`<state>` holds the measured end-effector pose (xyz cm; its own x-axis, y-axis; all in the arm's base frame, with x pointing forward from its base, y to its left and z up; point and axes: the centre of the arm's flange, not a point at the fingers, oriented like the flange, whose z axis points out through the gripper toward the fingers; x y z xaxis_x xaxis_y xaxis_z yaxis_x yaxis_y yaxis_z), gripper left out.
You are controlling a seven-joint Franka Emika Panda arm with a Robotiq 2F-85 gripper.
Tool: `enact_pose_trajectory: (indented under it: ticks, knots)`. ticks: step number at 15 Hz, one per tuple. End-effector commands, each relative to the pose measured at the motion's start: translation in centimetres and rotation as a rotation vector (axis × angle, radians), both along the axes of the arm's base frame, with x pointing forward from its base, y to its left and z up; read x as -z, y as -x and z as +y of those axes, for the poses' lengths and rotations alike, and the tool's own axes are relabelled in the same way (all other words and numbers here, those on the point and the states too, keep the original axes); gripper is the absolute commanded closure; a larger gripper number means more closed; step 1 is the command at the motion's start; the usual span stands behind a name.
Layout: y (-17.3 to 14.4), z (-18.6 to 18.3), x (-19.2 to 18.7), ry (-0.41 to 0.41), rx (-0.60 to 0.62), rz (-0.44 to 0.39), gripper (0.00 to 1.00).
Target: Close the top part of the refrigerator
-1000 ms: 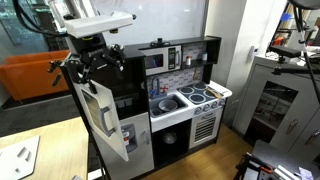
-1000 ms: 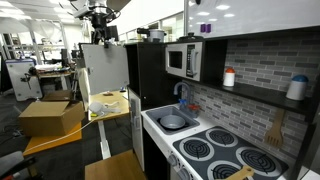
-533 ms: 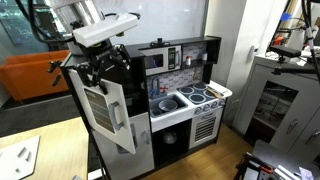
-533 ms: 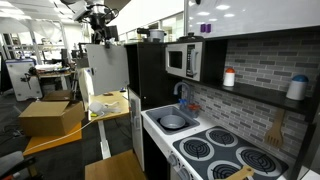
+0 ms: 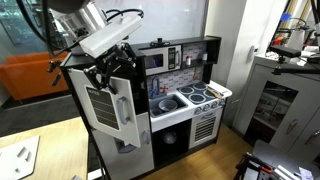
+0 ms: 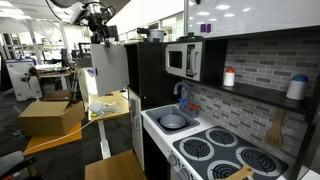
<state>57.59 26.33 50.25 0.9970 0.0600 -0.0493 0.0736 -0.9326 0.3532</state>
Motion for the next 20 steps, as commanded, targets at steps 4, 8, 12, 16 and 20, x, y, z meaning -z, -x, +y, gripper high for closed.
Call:
enact_pose_trajectory:
  ticks: [4, 8, 12, 16, 20]
  knots:
    - [2.2, -0.5, -0.4, 0.134, 0.007, -0.1, 0.0]
    - [2.5, -0.5, -0.1, 0.2, 0.003, -0.133, 0.0]
    - [3.8, 1.5, 0.7, 0.236, -0.007, -0.142, 0.0]
    - [5.5, 3.9, 1.1, 0.27, -0.023, -0.161, 0.0]
    - [6.2, 4.5, 1.2, 0.332, -0.039, -0.196, 0.0]
